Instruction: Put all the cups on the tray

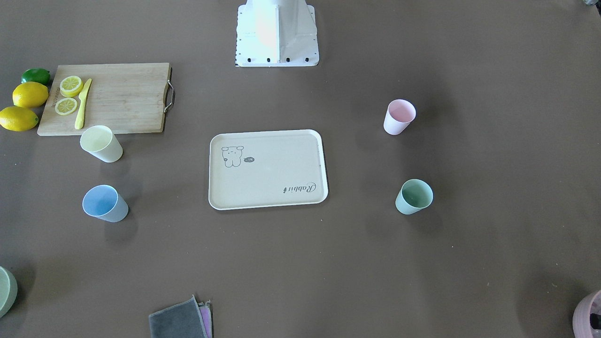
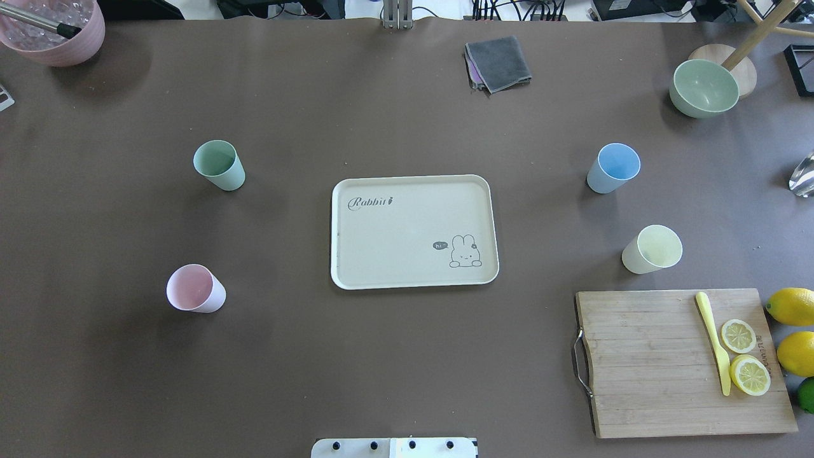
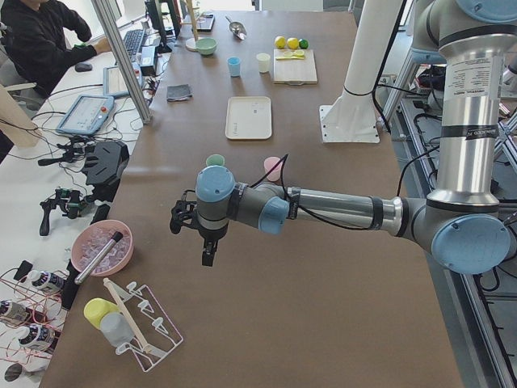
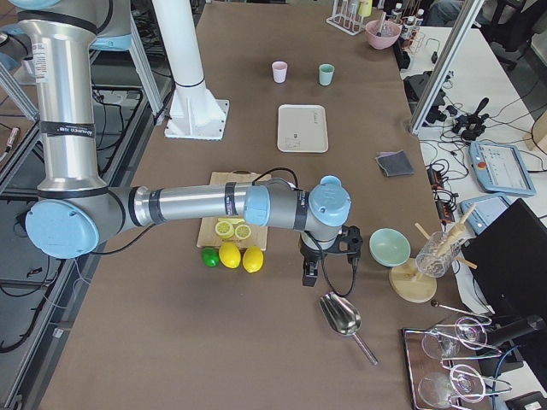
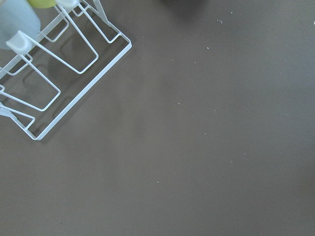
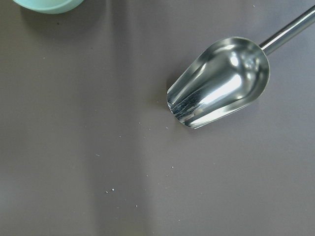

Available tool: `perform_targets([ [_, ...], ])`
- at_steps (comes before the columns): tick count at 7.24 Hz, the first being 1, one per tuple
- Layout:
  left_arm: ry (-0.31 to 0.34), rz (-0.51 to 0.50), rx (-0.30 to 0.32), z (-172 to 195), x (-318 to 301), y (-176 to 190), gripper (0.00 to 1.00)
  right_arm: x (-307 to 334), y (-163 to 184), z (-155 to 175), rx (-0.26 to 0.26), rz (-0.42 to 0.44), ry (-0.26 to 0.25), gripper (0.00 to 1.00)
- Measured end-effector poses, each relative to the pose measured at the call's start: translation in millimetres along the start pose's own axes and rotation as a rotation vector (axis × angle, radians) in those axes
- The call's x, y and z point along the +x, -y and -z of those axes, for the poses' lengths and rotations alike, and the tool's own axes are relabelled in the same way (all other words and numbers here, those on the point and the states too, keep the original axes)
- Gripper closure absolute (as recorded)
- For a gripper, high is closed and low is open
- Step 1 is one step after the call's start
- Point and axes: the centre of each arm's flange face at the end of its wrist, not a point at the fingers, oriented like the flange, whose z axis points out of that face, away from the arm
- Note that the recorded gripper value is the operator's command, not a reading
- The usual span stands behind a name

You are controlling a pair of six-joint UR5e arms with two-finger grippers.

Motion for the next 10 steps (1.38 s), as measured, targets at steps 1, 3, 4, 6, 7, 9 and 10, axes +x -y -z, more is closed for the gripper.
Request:
perform_targets([
  [1, -0.002, 0.000, 0.000, 0, 0, 0, 0.02, 0, 0, 0, -0.001, -0.001, 0.000, 0.00],
  [3, -0.004, -0.001, 0.002, 1, 2, 1, 0.02, 2, -2, -2, -0.003, -0.002, 0.002, 0.00],
  [4, -0.006, -0.003, 0.005, 2, 4, 2, 0.02, 0, -2, -1, 0.000, 0.001, 0.012, 0.00],
  [6, -0.017, -0.038, 0.040, 15, 19, 9, 0.02, -16, 0, 12, 0.028, 0.030, 0.036, 0.00],
  [7, -0.031, -0.088, 0.075, 19, 34, 13, 0.02, -27, 3, 20, 0.060, 0.062, 0.056, 0.00],
  [9, -0.085, -0.183, 0.128, -2, 71, 13, 0.02, -42, 7, 33, 0.127, 0.128, 0.076, 0.00],
  [10, -0.126, -0.182, 0.120, -19, 106, 17, 0.02, -45, 7, 35, 0.138, 0.140, 0.071, 0.00],
])
